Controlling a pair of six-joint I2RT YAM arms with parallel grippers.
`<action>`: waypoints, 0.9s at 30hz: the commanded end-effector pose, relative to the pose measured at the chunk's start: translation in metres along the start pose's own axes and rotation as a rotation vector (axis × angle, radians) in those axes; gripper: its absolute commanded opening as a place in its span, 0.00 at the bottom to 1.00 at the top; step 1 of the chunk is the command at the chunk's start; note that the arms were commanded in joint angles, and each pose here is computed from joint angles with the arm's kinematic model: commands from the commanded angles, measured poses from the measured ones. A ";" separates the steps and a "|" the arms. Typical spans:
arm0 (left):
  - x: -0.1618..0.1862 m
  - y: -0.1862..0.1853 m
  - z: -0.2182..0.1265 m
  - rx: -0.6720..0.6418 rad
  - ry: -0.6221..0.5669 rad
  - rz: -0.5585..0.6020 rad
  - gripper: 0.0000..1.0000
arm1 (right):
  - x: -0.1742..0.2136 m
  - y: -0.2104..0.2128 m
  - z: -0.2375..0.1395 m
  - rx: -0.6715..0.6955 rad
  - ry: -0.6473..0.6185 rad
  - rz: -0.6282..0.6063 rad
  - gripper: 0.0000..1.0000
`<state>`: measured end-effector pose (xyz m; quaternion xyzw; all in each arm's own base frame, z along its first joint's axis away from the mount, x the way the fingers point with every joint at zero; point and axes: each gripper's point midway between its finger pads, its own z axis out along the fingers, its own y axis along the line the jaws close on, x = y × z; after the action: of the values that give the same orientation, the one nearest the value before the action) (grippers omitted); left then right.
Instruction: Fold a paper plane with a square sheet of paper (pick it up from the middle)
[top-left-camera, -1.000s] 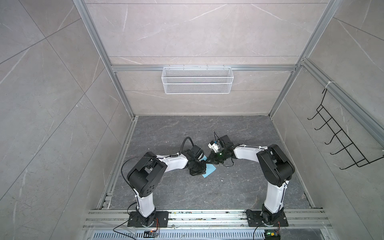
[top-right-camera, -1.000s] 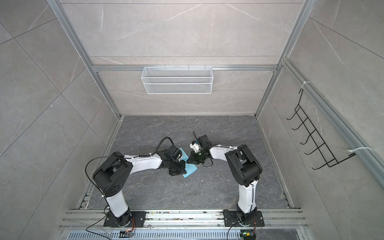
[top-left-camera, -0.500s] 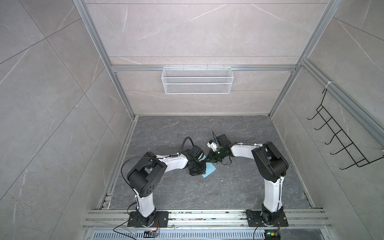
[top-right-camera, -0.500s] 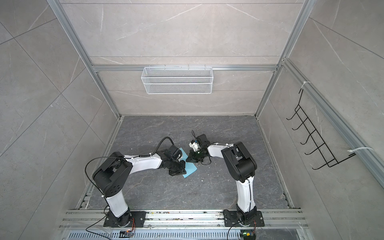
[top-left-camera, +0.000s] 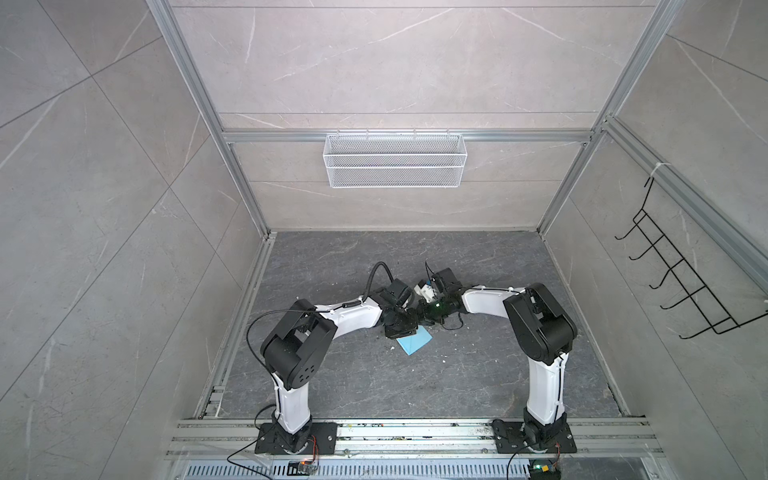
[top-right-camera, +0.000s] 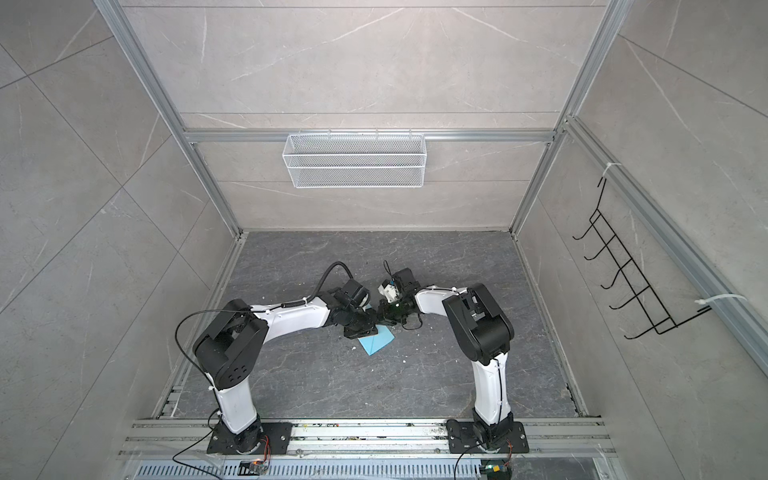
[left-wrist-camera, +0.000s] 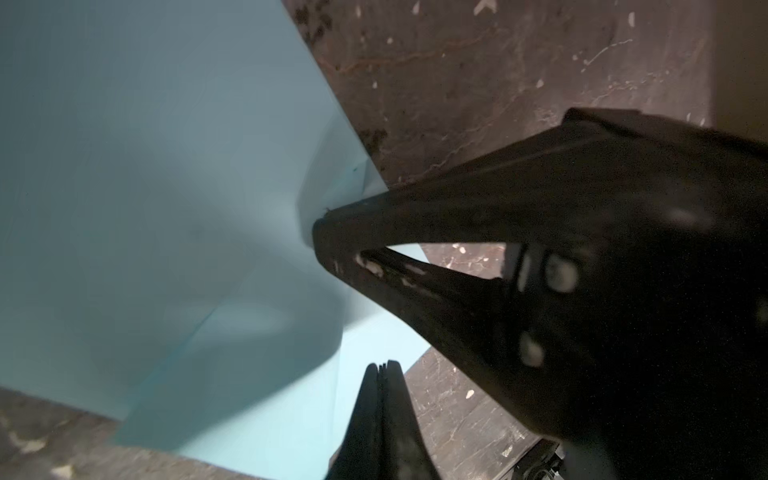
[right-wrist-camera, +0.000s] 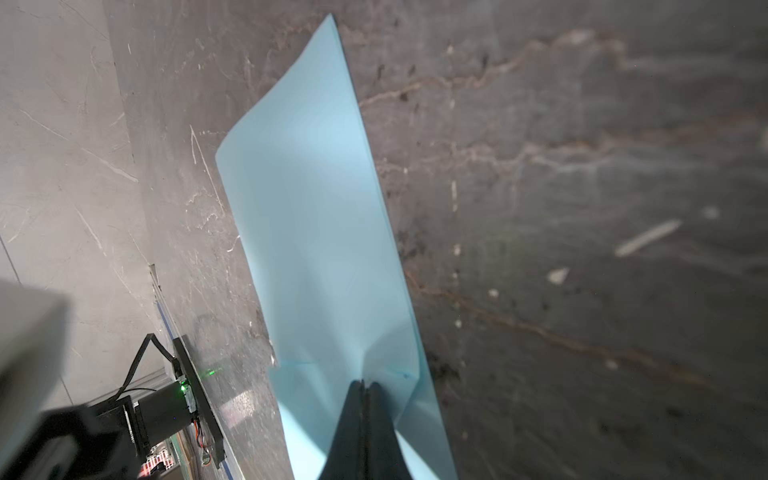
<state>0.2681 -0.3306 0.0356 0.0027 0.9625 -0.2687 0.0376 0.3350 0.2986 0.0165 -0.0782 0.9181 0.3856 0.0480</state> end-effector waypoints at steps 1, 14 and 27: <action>-0.007 0.001 0.002 -0.016 -0.013 -0.009 0.02 | 0.015 -0.035 0.010 0.099 0.022 0.080 0.04; 0.023 0.033 0.009 -0.094 0.074 -0.056 0.00 | 0.021 -0.043 0.013 0.114 0.029 0.117 0.03; 0.050 0.033 -0.001 -0.088 0.146 -0.051 0.02 | 0.021 -0.047 0.016 0.128 0.038 0.126 0.03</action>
<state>0.2452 -0.3149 0.0203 -0.0035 0.9680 -0.2508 0.0037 0.3350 0.2986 0.0159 -0.0601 0.9148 0.3969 0.0435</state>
